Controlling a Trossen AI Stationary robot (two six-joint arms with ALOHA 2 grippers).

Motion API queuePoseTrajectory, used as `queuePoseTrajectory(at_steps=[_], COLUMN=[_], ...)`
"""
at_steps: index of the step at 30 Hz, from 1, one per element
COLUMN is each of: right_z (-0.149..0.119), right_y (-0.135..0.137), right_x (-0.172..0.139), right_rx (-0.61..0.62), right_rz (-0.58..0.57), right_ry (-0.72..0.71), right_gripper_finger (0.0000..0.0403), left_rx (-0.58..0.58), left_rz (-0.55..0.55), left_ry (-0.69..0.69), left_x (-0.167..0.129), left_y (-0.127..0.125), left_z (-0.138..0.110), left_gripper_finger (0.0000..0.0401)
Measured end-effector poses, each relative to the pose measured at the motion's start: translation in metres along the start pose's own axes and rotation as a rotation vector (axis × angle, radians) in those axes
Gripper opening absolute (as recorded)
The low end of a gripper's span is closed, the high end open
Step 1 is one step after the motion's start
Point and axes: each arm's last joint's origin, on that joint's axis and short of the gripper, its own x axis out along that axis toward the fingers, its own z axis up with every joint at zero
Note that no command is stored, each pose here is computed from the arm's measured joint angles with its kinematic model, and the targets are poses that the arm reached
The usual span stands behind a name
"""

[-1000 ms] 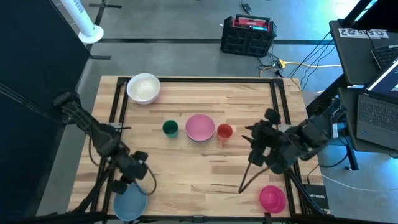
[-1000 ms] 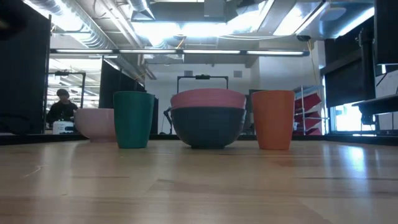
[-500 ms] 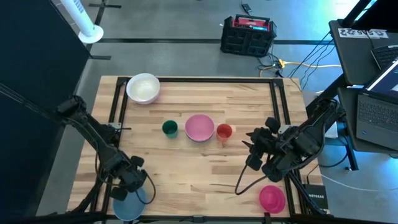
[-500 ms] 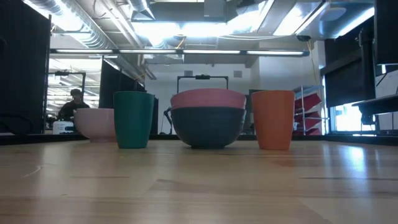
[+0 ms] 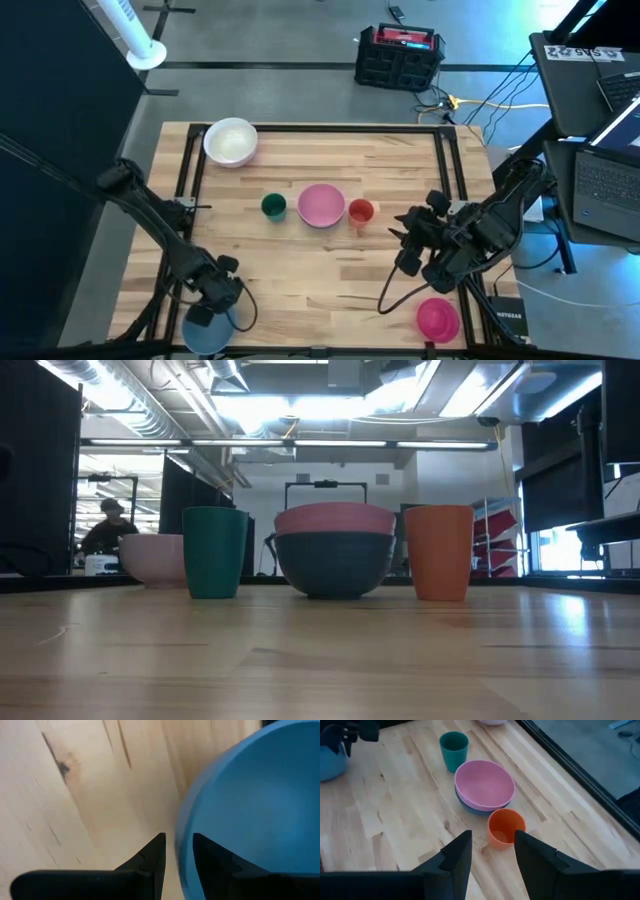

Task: Nest bowls inside each other
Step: Stack the blue bowl on the pink bowl

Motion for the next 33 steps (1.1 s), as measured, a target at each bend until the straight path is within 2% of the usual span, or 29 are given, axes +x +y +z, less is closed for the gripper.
queuePoseTrajectory(at_steps=[9,12,15,20,23,26,33], right_z=[0.001,-0.004,-0.012,-0.047,-0.079,-0.113,-0.153], right_y=[-0.002,-0.004,0.000,0.009,0.015,0.023,0.031], right_x=[0.000,-0.002,-0.007,-0.003,0.003,0.009,0.014], right_rx=[-0.023,-0.015,-0.010,-0.005,0.059,0.145,0.249], right_rz=[-0.010,-0.014,0.001,-0.012,-0.029,0.008,0.089], right_ry=[-0.006,0.045,0.044,0.067,0.086,0.091,0.114], right_gripper_finger=[0.0136,0.0136,0.0136,0.0136,0.0136,0.0136,0.0136], left_rx=[-0.003,-0.033,-0.055,-0.157,-0.280,-0.398,-0.496], left_rz=[0.011,0.026,0.024,0.040,0.071,0.113,0.173], left_ry=[0.050,0.037,-0.011,-0.136,-0.208,-0.308,-0.361], left_x=[0.023,0.008,-0.024,-0.087,-0.118,-0.145,-0.161], left_y=[0.001,0.006,0.017,0.067,0.111,0.153,0.217], left_z=[0.010,0.025,0.052,0.096,0.110,0.118,0.135], left_gripper_finger=[0.0009,0.0002,0.0001,0.0001,0.0000,0.0000,0.0000])
